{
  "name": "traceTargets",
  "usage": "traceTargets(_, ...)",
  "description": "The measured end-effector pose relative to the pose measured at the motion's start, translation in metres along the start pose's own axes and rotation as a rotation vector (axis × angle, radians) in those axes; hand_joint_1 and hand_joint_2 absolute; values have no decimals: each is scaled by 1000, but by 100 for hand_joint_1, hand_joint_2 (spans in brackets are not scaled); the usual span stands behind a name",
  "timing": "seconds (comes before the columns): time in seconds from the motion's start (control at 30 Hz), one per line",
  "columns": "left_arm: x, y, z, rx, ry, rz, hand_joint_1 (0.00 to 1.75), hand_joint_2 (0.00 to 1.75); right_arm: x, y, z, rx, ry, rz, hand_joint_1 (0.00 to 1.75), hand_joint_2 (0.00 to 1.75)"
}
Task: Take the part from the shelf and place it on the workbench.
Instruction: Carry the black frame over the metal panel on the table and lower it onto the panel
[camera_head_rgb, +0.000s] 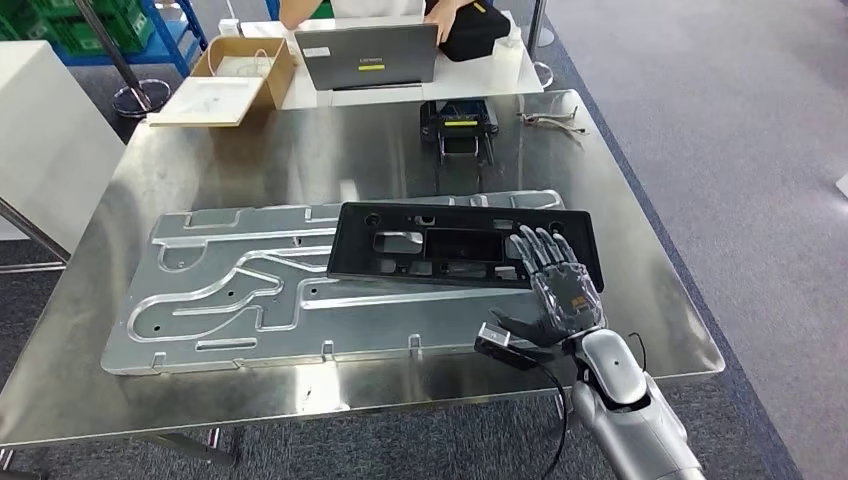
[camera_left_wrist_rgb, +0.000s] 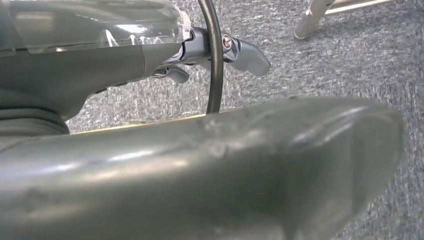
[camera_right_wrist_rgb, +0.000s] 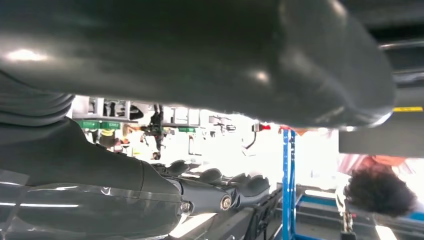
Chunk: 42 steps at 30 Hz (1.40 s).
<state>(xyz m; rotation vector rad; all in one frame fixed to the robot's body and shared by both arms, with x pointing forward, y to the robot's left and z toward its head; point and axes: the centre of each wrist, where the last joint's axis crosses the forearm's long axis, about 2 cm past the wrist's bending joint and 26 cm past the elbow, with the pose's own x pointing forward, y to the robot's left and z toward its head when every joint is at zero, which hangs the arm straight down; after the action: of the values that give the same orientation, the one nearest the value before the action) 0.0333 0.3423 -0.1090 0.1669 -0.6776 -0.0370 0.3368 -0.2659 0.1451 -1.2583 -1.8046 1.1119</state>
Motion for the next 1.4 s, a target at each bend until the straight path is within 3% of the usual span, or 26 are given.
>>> traceTargets(1.4, 3, -9, -1, -5, -9, 25, 0, 0, 6, 12, 24, 17, 4, -1, 0, 0)
